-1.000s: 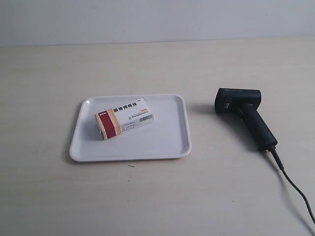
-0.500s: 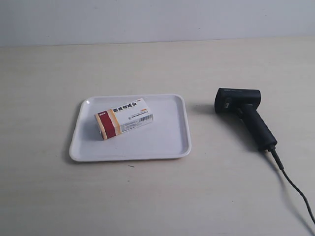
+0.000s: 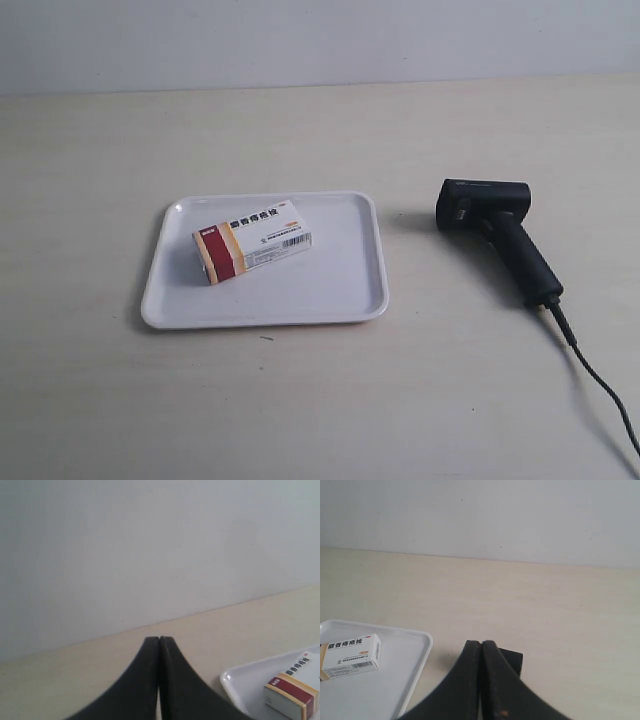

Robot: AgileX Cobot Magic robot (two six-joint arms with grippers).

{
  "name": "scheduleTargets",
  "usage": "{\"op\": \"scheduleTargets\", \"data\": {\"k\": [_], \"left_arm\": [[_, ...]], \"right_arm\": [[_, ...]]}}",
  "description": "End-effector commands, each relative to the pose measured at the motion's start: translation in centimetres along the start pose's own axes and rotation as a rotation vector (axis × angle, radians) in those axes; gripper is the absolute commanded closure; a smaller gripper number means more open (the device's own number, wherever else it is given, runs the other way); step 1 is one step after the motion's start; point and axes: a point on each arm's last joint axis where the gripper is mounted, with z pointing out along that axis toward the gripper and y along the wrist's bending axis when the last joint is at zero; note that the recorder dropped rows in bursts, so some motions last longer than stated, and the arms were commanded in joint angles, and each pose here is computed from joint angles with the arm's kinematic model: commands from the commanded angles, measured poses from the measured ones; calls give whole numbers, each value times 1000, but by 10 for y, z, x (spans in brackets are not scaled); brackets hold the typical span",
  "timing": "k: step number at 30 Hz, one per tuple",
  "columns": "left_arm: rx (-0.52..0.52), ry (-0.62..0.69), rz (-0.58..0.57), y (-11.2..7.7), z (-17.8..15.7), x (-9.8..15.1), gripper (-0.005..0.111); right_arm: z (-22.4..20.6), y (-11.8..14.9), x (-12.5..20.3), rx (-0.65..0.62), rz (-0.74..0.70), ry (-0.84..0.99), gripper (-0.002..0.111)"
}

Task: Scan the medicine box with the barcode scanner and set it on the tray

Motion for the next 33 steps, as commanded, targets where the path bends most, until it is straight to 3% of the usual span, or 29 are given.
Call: {"op": "scheduleTargets", "data": {"k": [1,4,17,33], "left_arm": [[-89,41,-75,4,-4,5,105],[-131,97,-82,6,-5,10,105],[-121,213,-125,4,-6,21,105],[-120,218,-123,4,-6,21,105]], "right_arm": [[-2,0,-1,2,0,-12,108],[-2,0,-1,2,0,-12,108],[-2,0,-1,2,0,-12,108],[-2,0,-1,2,1,-12,108]]}}
